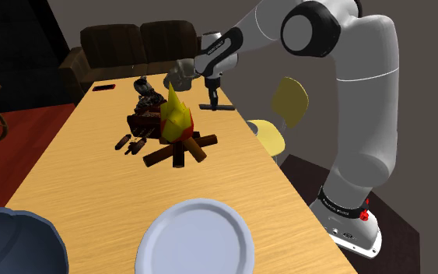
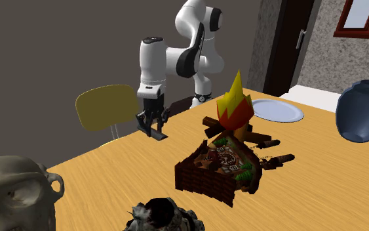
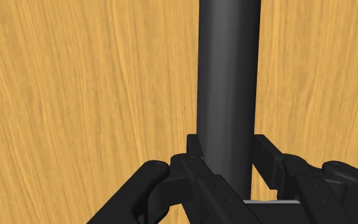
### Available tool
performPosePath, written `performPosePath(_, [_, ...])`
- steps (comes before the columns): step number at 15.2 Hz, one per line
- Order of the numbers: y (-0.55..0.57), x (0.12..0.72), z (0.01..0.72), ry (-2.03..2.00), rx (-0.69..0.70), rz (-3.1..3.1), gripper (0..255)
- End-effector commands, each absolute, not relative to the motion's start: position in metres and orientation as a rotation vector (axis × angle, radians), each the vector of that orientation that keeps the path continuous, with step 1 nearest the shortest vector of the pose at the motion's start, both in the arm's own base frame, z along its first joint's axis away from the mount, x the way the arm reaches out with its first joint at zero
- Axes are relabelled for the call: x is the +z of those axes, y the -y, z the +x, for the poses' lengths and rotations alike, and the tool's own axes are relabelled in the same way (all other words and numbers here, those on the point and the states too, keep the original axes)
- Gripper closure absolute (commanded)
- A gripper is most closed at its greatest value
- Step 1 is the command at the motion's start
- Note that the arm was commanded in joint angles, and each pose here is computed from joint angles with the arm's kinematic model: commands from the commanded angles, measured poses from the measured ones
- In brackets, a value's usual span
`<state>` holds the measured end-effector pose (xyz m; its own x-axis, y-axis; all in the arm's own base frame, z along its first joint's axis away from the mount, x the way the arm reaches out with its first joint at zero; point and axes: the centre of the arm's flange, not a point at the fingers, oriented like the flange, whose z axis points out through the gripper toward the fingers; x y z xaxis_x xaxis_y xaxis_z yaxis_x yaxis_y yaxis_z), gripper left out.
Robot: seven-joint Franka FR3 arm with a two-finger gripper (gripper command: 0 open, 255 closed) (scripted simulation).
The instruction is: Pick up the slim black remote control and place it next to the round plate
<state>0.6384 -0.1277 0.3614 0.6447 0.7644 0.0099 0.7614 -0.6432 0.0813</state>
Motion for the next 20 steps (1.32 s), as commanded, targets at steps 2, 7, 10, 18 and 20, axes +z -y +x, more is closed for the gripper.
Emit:
performPosePath(2, [0.129,0.378,0.638,-1.294,0.066,2.785,255])
performPosePath(7, [0.129,0.404,0.638,-1.294,0.066,2.785,255])
performPosePath(10, [0.107,0.405,0.624,-1.294,0.066,2.785,255])
performPosePath(18, [0.018,0.405,0.567,-1.294,0.066,2.785,255])
performPosePath(20, [-0.004,0.405,0.552,-1.294,0.066,2.785,255])
